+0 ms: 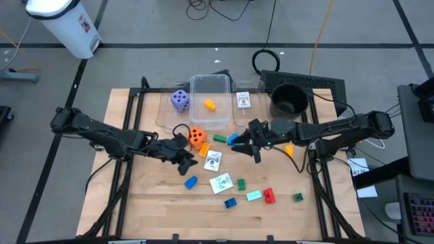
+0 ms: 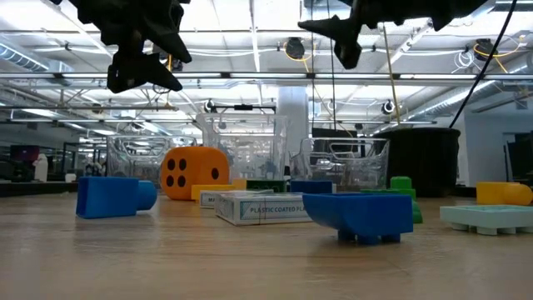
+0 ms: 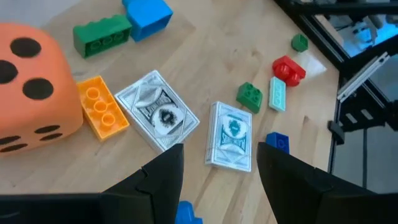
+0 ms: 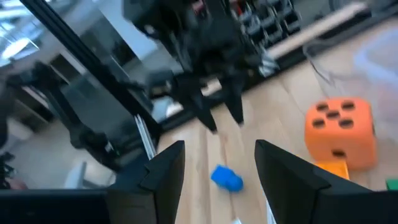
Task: Pick & Place Toys
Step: Put the blue one stud game piece into the middle transparent bin
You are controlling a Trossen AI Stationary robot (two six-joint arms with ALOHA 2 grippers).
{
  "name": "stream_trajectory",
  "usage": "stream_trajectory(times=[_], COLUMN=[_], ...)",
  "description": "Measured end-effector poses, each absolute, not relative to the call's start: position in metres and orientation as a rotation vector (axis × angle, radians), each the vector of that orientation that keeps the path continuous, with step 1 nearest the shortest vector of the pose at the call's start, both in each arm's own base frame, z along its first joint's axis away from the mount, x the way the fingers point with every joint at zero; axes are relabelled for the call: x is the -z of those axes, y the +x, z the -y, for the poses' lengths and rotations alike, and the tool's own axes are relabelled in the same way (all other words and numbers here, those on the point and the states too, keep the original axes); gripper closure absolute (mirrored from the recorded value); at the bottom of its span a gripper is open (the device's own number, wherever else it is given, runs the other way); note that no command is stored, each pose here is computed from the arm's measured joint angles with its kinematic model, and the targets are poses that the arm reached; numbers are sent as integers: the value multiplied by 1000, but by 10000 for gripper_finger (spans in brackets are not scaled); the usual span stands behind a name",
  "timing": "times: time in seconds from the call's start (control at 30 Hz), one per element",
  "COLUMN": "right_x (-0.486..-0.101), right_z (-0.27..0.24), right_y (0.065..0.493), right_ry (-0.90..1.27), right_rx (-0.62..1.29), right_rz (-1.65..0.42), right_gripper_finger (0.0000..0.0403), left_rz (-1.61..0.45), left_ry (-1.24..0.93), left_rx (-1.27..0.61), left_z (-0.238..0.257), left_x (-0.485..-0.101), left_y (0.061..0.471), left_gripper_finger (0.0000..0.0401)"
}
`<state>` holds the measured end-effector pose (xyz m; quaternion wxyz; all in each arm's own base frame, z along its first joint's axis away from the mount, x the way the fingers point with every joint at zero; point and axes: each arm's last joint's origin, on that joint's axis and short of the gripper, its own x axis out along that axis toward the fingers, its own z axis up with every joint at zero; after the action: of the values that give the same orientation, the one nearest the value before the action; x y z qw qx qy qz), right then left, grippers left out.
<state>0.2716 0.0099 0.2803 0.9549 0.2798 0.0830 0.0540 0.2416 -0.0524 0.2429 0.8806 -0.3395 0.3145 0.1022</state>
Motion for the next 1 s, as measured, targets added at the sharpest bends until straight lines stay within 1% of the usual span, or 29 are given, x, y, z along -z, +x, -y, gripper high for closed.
stream_trajectory(times=[0.13,0.27,0.47,0.6,0.83,1.0], right_x=[-283,-279,-272,-268,-262,-258], right_z=[-10,-11,-11,-11,-10,-8], right_y=[272,271,270,269,267,266], right_ry=[567,569,560,547,494,492], right_rx=[-120,-113,-93,-83,-67,-46], right_rz=[-142,-187,-257,-295,-356,-396], right_gripper_finger=[216,216,216,216,216,216], left_rz=[-670,-705,-774,-832,-1004,-1062], left_ry=[-706,-697,-769,-819,-912,-946], left_rx=[-192,-193,-246,-294,-338,-363], left_z=[55,60,70,79,95,105], left_x=[-242,-237,-221,-205,-178,-173], left_y=[242,242,247,252,253,247], left_gripper_finger=[192,192,192,192,192,192])
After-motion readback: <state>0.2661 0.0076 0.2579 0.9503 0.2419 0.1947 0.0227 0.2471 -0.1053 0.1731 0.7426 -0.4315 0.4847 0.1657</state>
